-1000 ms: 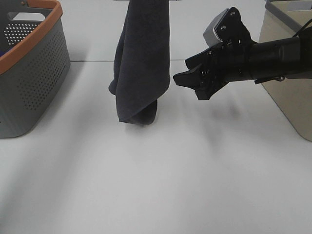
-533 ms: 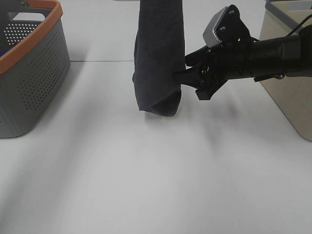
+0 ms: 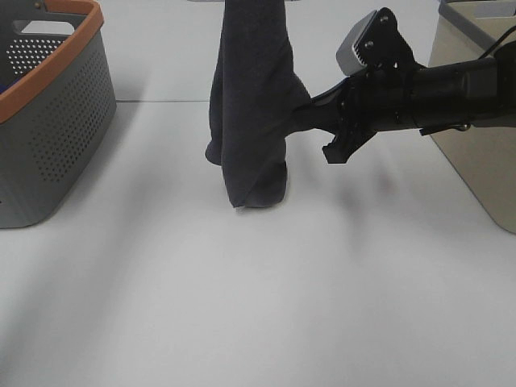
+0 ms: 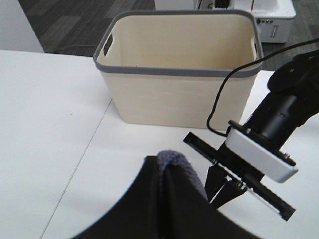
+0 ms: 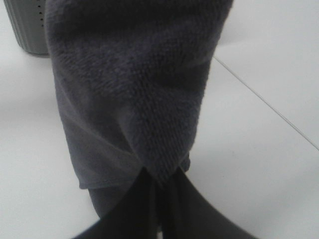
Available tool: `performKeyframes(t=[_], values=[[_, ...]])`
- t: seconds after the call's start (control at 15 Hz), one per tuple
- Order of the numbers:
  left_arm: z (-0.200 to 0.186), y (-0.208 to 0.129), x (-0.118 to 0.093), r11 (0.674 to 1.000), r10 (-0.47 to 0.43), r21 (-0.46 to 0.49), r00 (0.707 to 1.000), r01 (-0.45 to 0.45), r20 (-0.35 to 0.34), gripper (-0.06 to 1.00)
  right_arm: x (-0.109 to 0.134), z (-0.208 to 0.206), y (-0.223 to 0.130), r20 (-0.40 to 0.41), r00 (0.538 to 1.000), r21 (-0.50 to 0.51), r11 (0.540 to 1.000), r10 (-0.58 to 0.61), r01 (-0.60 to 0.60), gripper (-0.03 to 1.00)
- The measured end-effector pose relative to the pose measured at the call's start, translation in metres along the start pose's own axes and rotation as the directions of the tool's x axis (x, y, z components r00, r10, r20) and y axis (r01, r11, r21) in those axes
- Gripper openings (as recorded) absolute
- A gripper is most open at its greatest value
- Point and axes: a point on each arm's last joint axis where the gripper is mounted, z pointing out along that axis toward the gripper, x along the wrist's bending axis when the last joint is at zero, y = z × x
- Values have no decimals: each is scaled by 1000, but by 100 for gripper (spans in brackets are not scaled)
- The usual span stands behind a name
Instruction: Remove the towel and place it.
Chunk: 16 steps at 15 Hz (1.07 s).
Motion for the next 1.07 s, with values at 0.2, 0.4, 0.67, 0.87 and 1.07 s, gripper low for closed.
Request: performKeyframes(t=[0.2, 0.4, 0.67, 0.87, 1.07], values=[[-1, -7, 5, 997, -19, 79, 998, 23, -55, 0, 2, -14, 15, 0, 1000, -6, 1000, -3, 3, 2], [-10, -7, 13, 989, -67, 118, 976, 93, -207, 0, 3, -41, 32, 53, 998, 81, 996, -45, 40, 2], [-16, -9, 18, 970, -148, 140, 940, 199, -306, 0, -10, -64, 64, 84, 992, 169, 983, -94, 79, 2], [-18, -11, 20, 955, -202, 139, 918, 262, -341, 0, -20, -86, 88, 15, 997, 359, 931, -71, 61, 2], [-21, -12, 25, 941, -267, 97, 887, 324, -376, 0, -35, -111, 117, 52, 988, 461, 881, -144, 104, 2]])
